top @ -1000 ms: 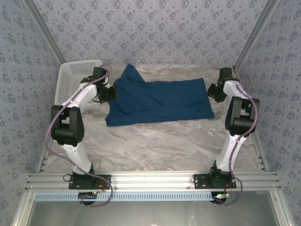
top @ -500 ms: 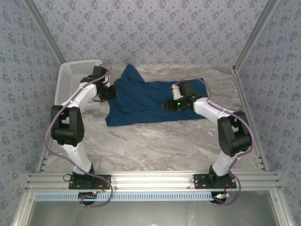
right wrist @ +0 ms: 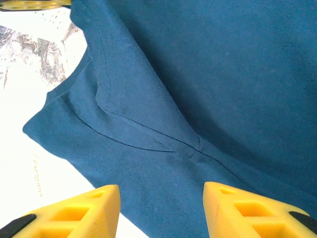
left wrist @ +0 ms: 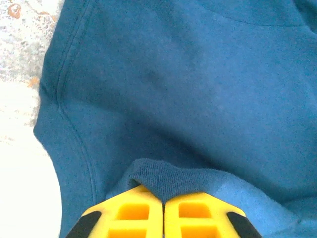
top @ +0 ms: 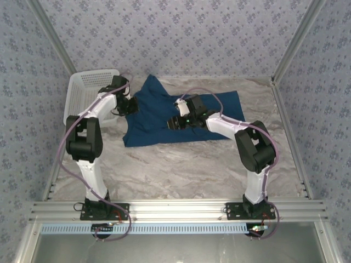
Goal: Fold the inside-out t-shirt
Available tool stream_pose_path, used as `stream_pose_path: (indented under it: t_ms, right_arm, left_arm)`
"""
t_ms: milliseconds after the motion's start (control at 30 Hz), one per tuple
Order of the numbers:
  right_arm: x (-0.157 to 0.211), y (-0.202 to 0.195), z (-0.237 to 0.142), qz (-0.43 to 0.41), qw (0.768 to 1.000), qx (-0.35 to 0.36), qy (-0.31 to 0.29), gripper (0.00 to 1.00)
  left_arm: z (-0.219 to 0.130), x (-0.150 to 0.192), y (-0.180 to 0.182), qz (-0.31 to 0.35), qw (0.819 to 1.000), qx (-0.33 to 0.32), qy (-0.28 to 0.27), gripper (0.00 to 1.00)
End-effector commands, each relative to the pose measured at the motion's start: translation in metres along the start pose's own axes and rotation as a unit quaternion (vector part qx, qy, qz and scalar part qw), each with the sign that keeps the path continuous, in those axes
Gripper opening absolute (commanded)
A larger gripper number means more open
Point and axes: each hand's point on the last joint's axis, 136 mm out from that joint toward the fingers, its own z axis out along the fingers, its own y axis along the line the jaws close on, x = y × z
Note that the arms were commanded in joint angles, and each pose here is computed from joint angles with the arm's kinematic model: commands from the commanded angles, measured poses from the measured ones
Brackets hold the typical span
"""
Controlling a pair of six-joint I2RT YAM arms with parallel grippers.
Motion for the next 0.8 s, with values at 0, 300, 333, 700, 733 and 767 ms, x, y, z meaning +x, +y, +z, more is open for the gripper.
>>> stream_pose_path:
  t_ms: [0, 300, 333, 700, 733, 767]
  right_arm:
    - [-0.003, 0.002, -0.019, 0.010, 1.000, 0.002, -0.015, 0.50]
    - [0.022, -0.008, -0.058, 0.017, 0.999, 0.045, -0.013, 0.49]
    - [0.025, -0.012, -0.064, 0.019, 0.998, 0.053, -0.014, 0.49]
    - [0.037, -0.049, -0.101, 0.061, 0.993, 0.092, -0.033, 0.50]
    - [0.038, -0.050, -0.101, 0.061, 0.993, 0.092, -0.033, 0.49]
    - [0.038, -0.050, -0.101, 0.062, 0.993, 0.091, -0.034, 0.49]
  left_arm:
    - [0.006, -0.022, 0.001, 0.009, 0.999, -0.027, -0.023, 0.18]
    - [-0.014, -0.036, -0.035, 0.046, 0.997, -0.007, -0.056, 0.45]
    - [-0.020, -0.026, -0.042, 0.053, 0.997, 0.001, -0.058, 0.46]
    - [-0.002, 0.093, -0.045, 0.051, 0.998, 0.024, 0.013, 0.50]
    - [0.004, 0.097, -0.044, 0.049, 0.998, 0.024, 0.021, 0.50]
    - [0.008, 0.100, -0.044, 0.048, 0.998, 0.025, 0.026, 0.50]
